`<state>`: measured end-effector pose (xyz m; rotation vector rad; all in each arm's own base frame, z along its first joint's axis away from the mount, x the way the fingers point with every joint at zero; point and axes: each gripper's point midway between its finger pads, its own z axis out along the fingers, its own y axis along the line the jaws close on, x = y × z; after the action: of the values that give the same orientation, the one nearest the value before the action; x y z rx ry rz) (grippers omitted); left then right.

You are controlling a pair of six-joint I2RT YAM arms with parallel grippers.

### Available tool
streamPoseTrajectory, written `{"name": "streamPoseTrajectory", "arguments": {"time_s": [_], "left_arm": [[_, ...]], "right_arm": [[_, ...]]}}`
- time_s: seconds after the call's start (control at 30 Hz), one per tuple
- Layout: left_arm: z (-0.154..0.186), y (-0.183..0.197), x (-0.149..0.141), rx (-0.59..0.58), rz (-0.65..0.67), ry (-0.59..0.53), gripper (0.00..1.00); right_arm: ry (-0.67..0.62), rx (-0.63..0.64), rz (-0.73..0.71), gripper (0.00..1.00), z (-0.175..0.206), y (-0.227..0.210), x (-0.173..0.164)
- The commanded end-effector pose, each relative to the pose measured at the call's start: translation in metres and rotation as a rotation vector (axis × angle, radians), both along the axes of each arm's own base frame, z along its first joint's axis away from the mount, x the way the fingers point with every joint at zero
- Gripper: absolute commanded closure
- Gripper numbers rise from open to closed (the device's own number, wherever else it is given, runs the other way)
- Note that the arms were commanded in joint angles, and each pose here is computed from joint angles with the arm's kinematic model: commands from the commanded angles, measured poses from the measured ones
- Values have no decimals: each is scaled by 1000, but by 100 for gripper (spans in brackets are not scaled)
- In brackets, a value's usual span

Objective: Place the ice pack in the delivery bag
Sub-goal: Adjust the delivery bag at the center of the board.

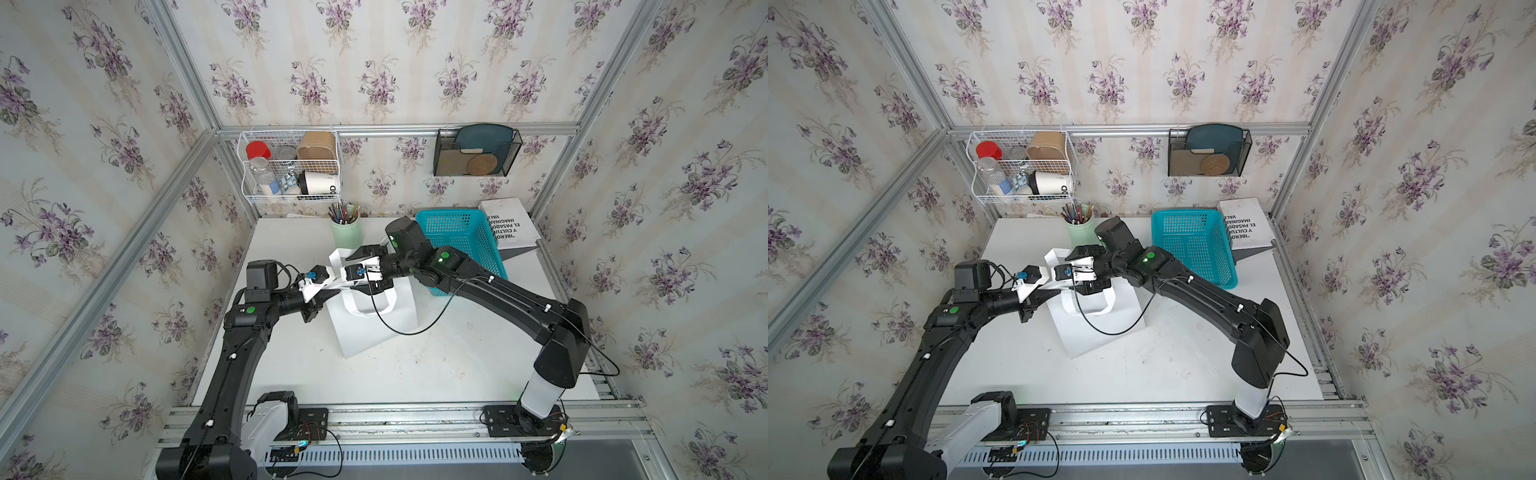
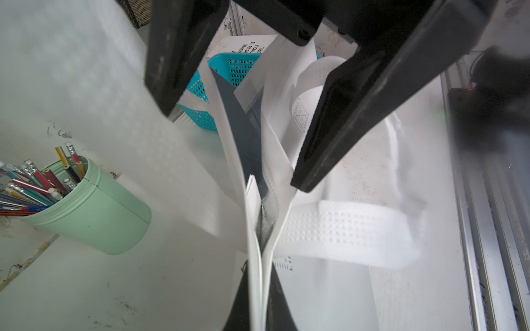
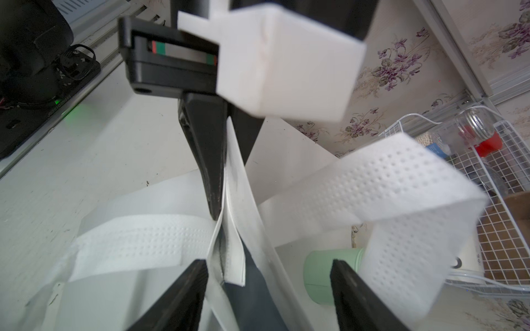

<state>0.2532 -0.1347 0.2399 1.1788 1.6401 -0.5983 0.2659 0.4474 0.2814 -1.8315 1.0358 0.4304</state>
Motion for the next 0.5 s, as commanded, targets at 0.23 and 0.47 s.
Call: {"name": "streamPoseTrajectory", "arguments": {"time_s": [0.23, 0.47], "left_arm": [[4, 1, -2, 31, -10, -43, 100], [6, 1, -2, 38, -13, -58, 100]], "right_arm": [[43, -56, -11, 47, -9, -11, 0], [40, -72, -26, 55, -8, -18, 1]]}}
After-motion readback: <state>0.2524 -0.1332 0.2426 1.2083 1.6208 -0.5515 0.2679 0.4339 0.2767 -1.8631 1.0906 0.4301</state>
